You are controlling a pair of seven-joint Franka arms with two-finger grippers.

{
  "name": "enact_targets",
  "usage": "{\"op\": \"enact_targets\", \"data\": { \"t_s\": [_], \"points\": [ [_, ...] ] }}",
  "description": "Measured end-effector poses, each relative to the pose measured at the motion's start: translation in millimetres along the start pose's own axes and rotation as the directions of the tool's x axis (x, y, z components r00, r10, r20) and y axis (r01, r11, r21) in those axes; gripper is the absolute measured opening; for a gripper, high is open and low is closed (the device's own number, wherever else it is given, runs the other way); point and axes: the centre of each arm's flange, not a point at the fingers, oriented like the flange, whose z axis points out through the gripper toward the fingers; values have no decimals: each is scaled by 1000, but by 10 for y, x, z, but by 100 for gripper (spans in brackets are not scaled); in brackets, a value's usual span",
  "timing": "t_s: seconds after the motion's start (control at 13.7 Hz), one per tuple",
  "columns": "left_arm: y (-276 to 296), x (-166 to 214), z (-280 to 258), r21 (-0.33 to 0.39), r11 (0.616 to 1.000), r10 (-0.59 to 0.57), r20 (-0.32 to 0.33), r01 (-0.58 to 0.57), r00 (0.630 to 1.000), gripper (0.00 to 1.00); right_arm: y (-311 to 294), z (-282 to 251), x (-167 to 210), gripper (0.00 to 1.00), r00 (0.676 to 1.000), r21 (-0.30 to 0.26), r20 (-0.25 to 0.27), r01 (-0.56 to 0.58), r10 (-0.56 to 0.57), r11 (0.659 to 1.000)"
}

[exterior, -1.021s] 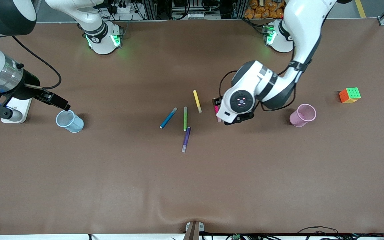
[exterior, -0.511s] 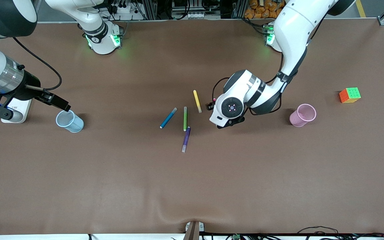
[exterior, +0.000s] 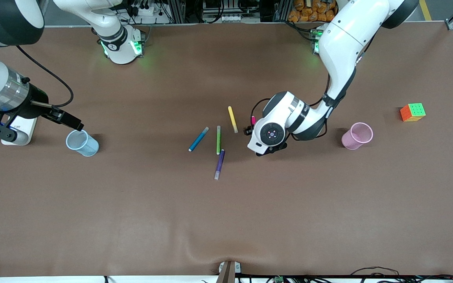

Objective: Place pink and blue markers in matching cups
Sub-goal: 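Lower the left gripper onto the pink marker while the right gripper advances, then close the left gripper on the pink marker while the right gripper reaches markers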

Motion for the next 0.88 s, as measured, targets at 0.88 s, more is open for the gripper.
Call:
{"op": "enact_targets", "data": {
  "t_s": [0.88],
  "points": [
    [34,178,225,-23,999,-45,-12,45,999,100,-269,255,-198,100,999,-31,43,-3,4,1000]
  ]
}}
